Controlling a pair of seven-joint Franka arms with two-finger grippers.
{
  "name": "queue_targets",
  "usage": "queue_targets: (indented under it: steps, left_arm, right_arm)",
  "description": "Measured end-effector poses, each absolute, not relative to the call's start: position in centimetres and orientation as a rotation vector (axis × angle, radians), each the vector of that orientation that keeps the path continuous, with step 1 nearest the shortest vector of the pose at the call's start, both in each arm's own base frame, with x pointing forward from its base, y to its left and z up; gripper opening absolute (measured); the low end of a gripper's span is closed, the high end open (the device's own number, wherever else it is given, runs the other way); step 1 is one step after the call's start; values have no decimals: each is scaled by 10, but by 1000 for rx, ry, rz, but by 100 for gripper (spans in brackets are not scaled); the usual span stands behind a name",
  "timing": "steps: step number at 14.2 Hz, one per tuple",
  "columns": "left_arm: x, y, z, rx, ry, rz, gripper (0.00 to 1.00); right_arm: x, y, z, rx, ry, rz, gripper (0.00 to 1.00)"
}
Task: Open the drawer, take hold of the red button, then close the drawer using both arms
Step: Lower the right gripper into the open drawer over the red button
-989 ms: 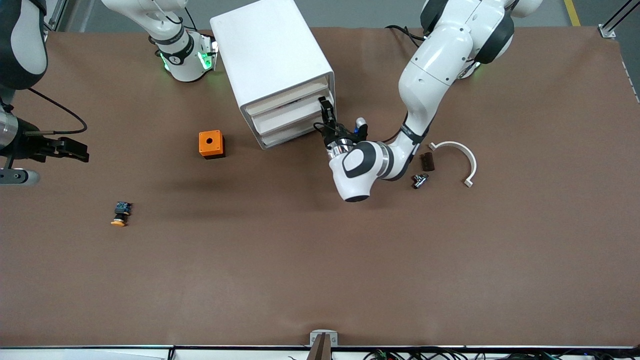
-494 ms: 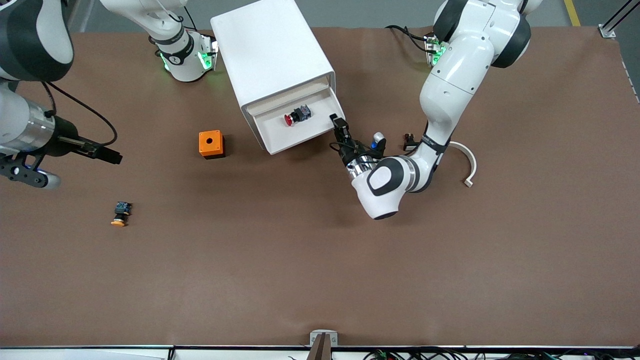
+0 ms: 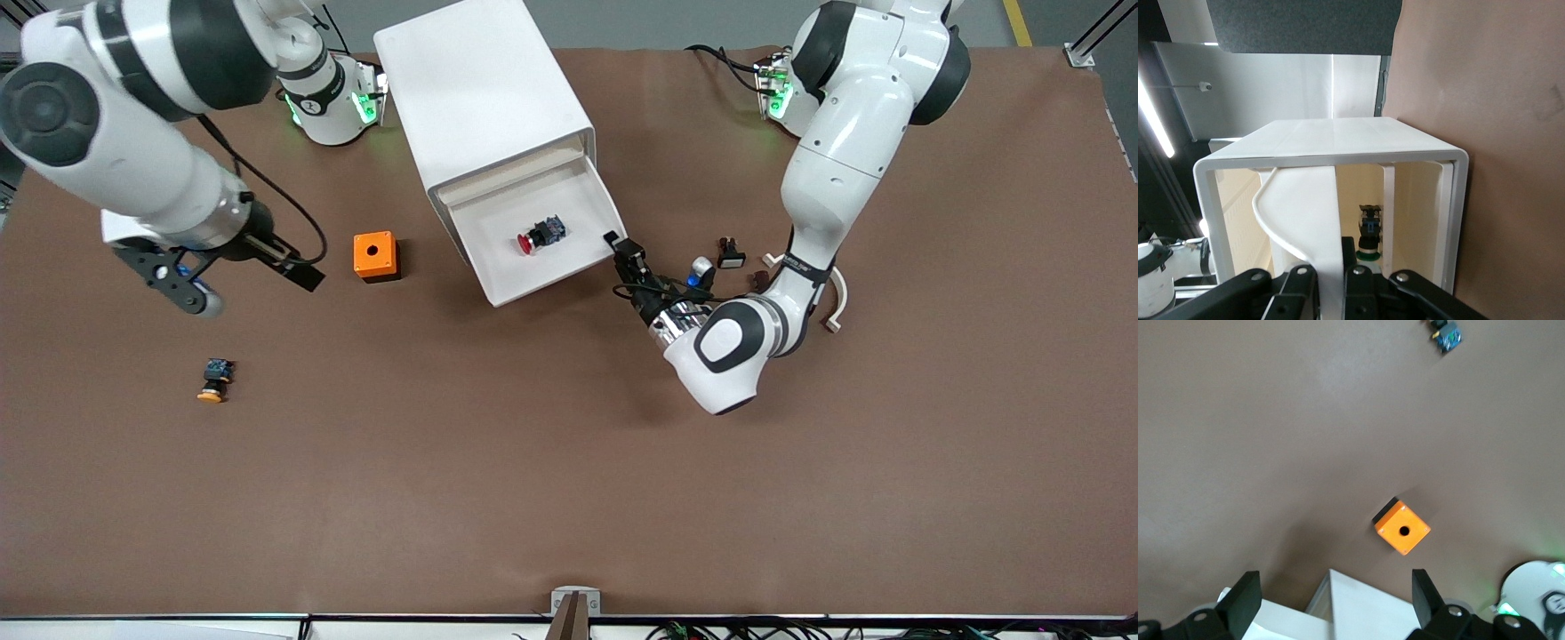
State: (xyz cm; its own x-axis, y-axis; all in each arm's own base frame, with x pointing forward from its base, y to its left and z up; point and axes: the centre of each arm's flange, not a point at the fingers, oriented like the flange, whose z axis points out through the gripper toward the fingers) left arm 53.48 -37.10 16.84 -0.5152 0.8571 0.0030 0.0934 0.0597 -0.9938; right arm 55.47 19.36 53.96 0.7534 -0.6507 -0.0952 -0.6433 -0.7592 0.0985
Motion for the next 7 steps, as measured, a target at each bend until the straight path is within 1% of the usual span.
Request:
queue_targets:
  steps: [4, 5, 6, 7]
  left_arm:
    - [539, -366, 168, -951, -1713, 1523, 14]
    - [540, -366, 168, -950, -1715, 1523, 19]
    - [540, -365, 168, -950, -1719, 1523, 27]
    - [541, -364, 167, -956, -1721, 1528, 39]
  right_arm:
    - [538, 248, 517, 2836, -1210, -144, 100]
    - [533, 261, 510, 2822, -1249, -133, 100]
    - [526, 276, 501, 2809, -1286, -122, 100]
    - [517, 293, 491, 2796, -1323, -110, 100]
